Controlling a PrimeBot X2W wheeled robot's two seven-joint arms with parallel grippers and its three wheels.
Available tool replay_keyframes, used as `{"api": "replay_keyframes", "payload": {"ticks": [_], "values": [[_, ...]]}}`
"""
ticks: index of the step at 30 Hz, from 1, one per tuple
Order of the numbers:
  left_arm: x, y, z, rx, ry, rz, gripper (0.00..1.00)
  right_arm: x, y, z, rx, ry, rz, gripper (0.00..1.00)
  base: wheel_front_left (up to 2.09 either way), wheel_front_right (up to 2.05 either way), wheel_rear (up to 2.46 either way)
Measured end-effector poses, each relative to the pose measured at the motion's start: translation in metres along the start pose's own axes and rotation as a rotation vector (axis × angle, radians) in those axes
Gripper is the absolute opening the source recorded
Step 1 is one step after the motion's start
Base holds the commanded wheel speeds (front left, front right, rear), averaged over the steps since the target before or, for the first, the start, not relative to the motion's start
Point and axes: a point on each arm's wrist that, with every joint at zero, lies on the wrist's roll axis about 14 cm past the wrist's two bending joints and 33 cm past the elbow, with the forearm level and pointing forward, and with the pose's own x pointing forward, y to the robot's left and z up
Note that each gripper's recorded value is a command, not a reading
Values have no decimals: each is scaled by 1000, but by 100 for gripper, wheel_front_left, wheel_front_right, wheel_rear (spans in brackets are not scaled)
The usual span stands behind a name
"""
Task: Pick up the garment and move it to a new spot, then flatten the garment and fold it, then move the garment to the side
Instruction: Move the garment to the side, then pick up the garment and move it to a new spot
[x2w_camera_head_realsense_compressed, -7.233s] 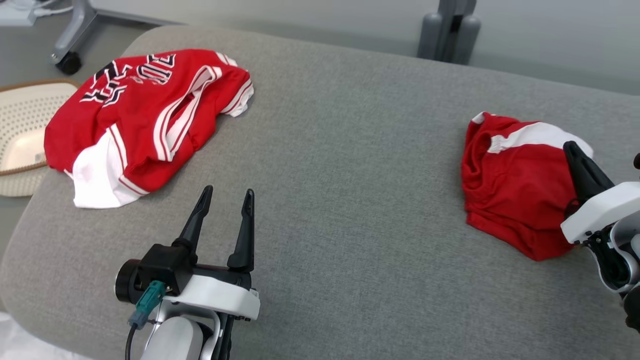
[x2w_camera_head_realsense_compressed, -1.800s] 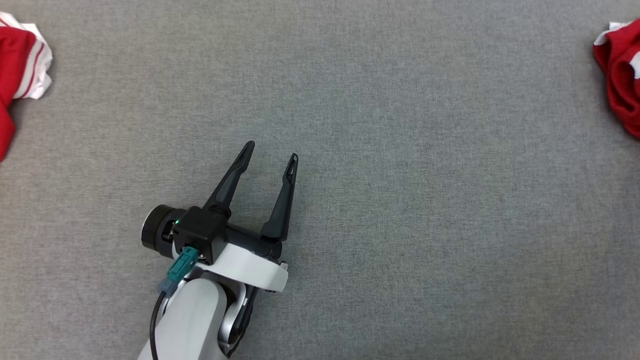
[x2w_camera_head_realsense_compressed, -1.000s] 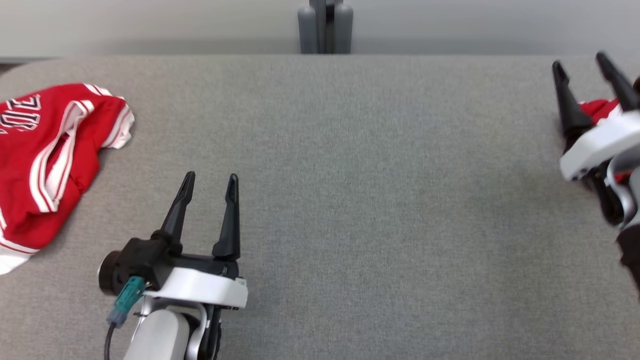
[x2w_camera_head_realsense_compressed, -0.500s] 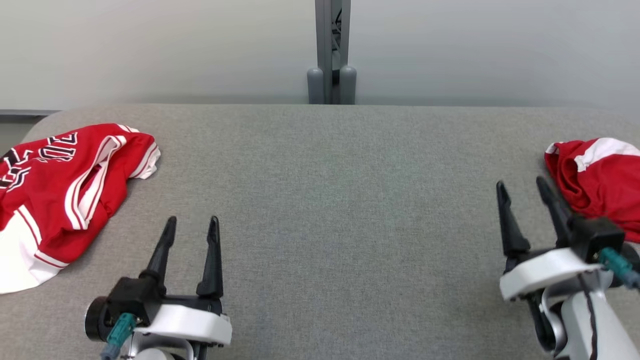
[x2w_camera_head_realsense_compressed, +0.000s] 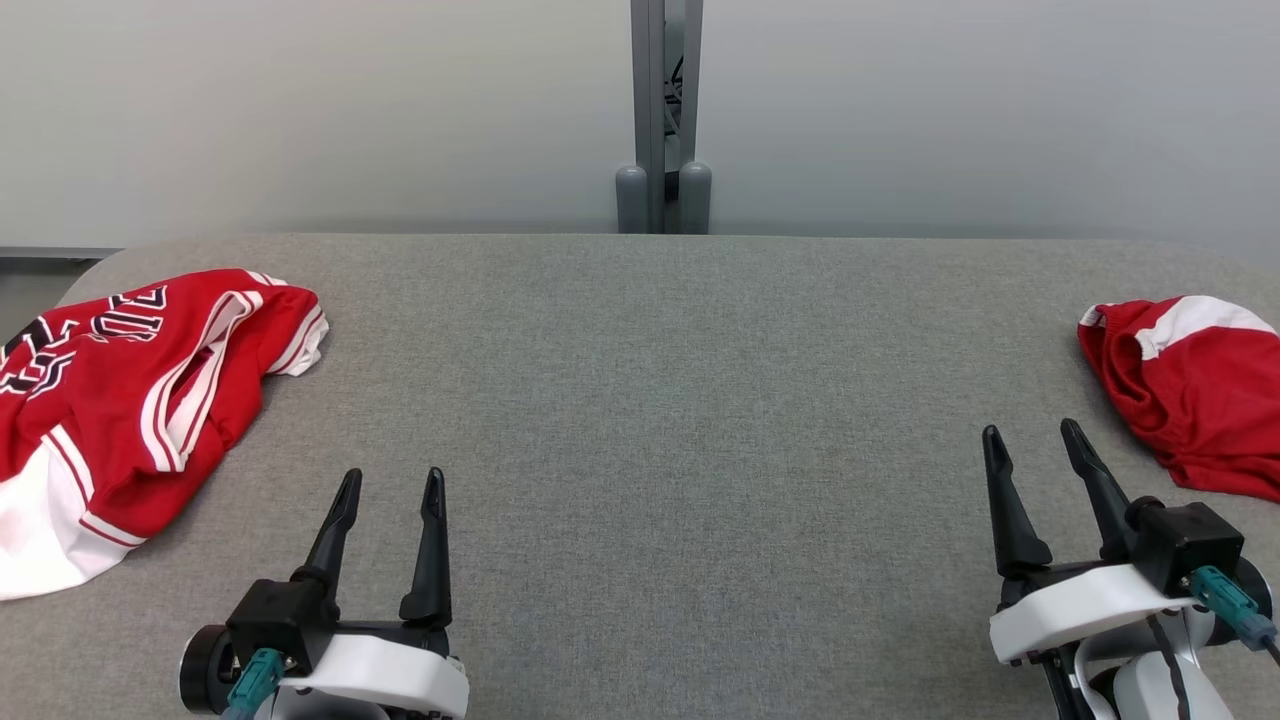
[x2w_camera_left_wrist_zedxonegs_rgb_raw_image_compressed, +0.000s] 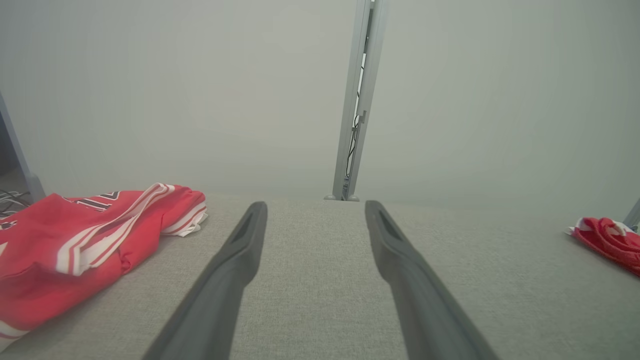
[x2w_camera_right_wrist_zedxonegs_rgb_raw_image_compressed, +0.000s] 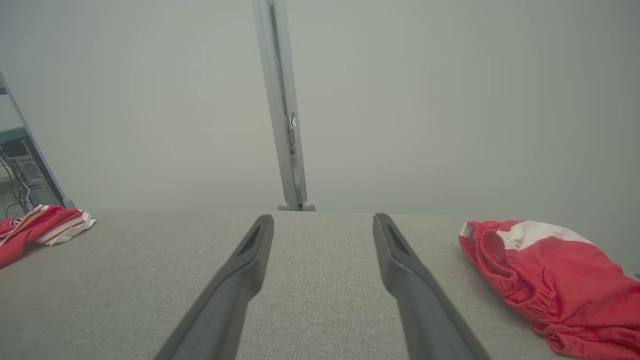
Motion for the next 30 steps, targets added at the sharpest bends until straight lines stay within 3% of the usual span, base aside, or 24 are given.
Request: {"api": "replay_keyframes", "payload": {"ticks": [7, 13, 21, 30], "values": [[0, -2, 0, -9, -1, -5, 100, 0, -3, 0, 1, 1, -8, 100, 0, 0, 0], [-3, 12, -2, -28, 10, 41, 100, 9, 15, -6, 8, 13, 44, 100, 0, 0, 0], [-13, 52, 6, -16, -13, 169, 100, 34, 50, -17, 19, 29, 147, 100, 0, 0, 0], [-61, 108, 17, 32, -32, 355, 100, 44, 111, -26, 57, 51, 309, 100, 0, 0, 0]]}}
